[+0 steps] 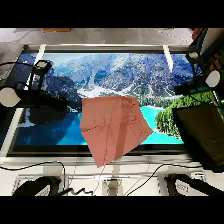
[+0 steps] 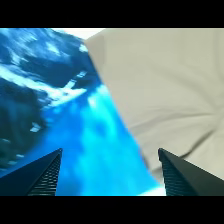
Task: Fold the clothes and pants, and hang the long-sleeved shirts on hangers.
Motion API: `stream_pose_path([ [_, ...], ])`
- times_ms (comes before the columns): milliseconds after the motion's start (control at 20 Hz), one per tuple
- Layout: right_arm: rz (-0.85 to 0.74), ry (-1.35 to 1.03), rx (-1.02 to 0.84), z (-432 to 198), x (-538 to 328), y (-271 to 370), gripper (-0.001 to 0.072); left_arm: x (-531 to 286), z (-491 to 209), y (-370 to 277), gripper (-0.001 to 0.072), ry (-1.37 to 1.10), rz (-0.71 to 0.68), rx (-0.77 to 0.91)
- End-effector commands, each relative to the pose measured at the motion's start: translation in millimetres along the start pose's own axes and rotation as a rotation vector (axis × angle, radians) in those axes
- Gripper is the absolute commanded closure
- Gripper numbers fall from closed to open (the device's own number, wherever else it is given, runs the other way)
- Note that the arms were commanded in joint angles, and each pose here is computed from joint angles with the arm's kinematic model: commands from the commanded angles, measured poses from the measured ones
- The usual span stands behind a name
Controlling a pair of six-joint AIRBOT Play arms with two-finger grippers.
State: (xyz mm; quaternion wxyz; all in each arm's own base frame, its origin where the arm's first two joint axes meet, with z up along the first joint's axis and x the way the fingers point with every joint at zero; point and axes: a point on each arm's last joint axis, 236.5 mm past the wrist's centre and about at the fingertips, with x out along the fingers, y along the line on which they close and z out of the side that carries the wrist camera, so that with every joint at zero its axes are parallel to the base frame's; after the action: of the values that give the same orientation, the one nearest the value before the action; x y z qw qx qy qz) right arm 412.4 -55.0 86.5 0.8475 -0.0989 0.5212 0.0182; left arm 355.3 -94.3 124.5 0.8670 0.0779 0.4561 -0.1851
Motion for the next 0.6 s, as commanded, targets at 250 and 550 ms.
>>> stream_pose_path([
  [250,0.624,0.245,0.301,-136.0,77.8,96.1,0.0249,8.9,5.5,-19.9,0.0028,-0.005,-0.094,-0.13],
  [550,0.764,0.462,0.322,-169.9,111.6,164.8,0.0249,57.8,-76.7,-31.1,0.0474,0.293,-0.152,-0.175],
])
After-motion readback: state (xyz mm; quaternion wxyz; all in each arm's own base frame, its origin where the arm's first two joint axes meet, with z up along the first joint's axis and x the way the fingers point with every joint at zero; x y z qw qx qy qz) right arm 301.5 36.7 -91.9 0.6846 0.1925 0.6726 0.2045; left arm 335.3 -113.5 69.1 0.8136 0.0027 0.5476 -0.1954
